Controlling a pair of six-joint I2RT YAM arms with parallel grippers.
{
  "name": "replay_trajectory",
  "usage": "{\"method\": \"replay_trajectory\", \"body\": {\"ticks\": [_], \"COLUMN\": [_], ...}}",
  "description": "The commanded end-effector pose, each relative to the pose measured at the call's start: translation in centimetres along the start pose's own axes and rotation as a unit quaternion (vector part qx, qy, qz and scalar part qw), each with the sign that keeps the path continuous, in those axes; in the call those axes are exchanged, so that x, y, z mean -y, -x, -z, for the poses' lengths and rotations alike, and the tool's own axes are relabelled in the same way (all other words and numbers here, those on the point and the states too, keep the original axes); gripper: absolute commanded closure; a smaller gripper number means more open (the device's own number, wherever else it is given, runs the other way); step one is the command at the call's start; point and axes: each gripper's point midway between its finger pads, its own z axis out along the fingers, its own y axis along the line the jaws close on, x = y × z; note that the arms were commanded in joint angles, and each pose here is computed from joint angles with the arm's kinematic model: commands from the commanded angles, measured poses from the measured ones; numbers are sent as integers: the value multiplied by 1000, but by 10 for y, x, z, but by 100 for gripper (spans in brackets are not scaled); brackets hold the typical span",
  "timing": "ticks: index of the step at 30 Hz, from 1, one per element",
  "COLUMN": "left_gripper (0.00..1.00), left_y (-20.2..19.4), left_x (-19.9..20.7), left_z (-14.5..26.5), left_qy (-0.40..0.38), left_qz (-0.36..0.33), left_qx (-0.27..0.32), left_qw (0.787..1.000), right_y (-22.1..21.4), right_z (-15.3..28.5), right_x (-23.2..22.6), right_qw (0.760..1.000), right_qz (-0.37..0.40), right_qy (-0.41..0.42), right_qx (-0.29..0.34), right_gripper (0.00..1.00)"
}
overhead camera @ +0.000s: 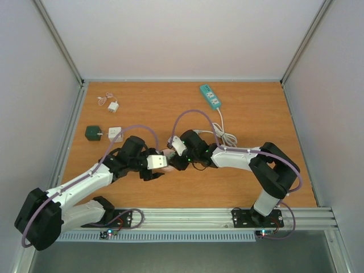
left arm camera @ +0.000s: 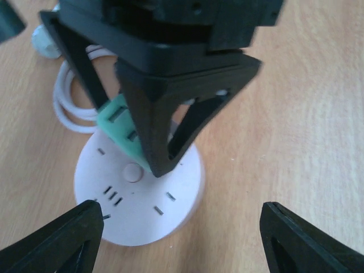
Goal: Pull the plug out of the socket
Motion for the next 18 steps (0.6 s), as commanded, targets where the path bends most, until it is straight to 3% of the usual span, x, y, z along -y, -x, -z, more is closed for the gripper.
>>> {"method": "replay_trajectory", "body": {"ticks": [1, 6, 11, 18], "left_gripper": [21, 17, 15, 13], "left_y": [13, 13, 18, 27], "left_x": [-23, -32, -37, -50], "left_z": [5, 6, 8, -1], "left_qy": [34, 42, 35, 58], "left_qz": [61, 91, 128, 188], "left_qx": [34, 27, 18, 20], "left_qw": [997, 995, 991, 980], "right_y": [37, 52, 63, 69], "right_z": [6, 22, 49, 95], "right_x": [0, -9, -2, 46], "right_qw": [998, 997, 995, 988], "right_qz": [-23, -8, -10, -50], "right_qy": [3, 17, 25, 2], "right_qx": [52, 75, 100, 145], "right_gripper": [36, 20, 19, 18]}}
